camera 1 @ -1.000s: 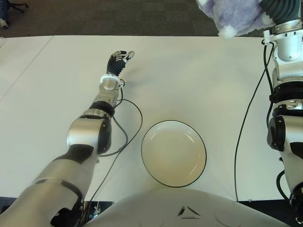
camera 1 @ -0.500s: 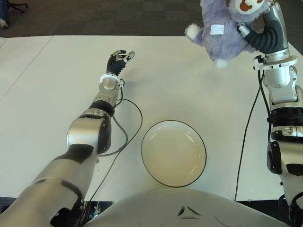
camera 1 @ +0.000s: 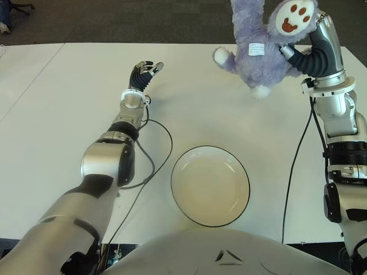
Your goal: Put the doll into the plate.
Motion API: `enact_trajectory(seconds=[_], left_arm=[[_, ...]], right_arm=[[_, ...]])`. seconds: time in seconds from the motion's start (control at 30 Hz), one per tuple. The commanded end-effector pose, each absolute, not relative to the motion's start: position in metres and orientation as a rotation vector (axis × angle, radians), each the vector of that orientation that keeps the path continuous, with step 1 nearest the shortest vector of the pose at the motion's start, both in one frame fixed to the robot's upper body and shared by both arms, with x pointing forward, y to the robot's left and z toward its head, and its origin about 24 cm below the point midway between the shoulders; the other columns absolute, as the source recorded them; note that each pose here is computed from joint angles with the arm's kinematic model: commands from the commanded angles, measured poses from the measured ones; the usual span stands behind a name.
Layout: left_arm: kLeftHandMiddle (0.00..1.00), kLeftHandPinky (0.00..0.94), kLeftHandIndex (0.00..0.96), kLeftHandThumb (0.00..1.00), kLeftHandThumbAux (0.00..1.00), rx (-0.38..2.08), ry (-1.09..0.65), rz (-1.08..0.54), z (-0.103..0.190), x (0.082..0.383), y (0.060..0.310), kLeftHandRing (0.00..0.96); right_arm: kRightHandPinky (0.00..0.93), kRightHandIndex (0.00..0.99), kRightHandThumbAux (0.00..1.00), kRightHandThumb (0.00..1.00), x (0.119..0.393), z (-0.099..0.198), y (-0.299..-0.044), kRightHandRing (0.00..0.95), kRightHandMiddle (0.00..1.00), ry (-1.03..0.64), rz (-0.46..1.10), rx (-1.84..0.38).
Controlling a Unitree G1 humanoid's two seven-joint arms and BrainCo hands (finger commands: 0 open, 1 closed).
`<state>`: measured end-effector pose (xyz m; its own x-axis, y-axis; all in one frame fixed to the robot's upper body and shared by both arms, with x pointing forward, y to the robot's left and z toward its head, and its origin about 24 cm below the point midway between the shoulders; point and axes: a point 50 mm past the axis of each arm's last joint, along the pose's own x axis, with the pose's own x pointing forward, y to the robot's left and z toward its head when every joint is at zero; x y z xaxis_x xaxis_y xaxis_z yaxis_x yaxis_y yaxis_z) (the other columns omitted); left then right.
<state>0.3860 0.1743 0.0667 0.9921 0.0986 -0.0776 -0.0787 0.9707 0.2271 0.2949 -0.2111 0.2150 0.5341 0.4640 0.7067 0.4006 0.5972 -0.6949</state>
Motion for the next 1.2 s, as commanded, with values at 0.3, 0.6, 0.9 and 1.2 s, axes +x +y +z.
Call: enact_trajectory(seconds=[0.3,0.6,0.9,1.2], left_arm=[[0.301,0.259,0.275,0.000,0.480,0.252,0.112,0.080,0.064,0.385,0.177,0.294],[0.293,0.307,0.280,0.000,0.486,0.244,0.117,0.082,0.062,0.384,0.178,0.296],[0.288,0.248,0.284,0.000,0.489,0.253,0.121,0.083,0.062,0.384,0.179,0.285],[0.294,0.273,0.275,0.000,0.495,0.259,0.122,0.085,0.062,0.384,0.179,0.289]], right_arm=[[0.863,0.439,0.714,0.702,0.264,0.187,-0.197,0.874,0.873,-0.947,0.320,-0.852],[0.853,0.439,0.715,0.701,0.252,0.183,-0.191,0.869,0.866,-0.860,0.544,-0.756],[0.862,0.438,0.718,0.700,0.246,0.182,-0.189,0.875,0.883,-0.882,0.686,-0.703],[0.852,0.438,0.718,0.701,0.240,0.164,-0.182,0.871,0.881,-0.878,0.813,-0.677]])
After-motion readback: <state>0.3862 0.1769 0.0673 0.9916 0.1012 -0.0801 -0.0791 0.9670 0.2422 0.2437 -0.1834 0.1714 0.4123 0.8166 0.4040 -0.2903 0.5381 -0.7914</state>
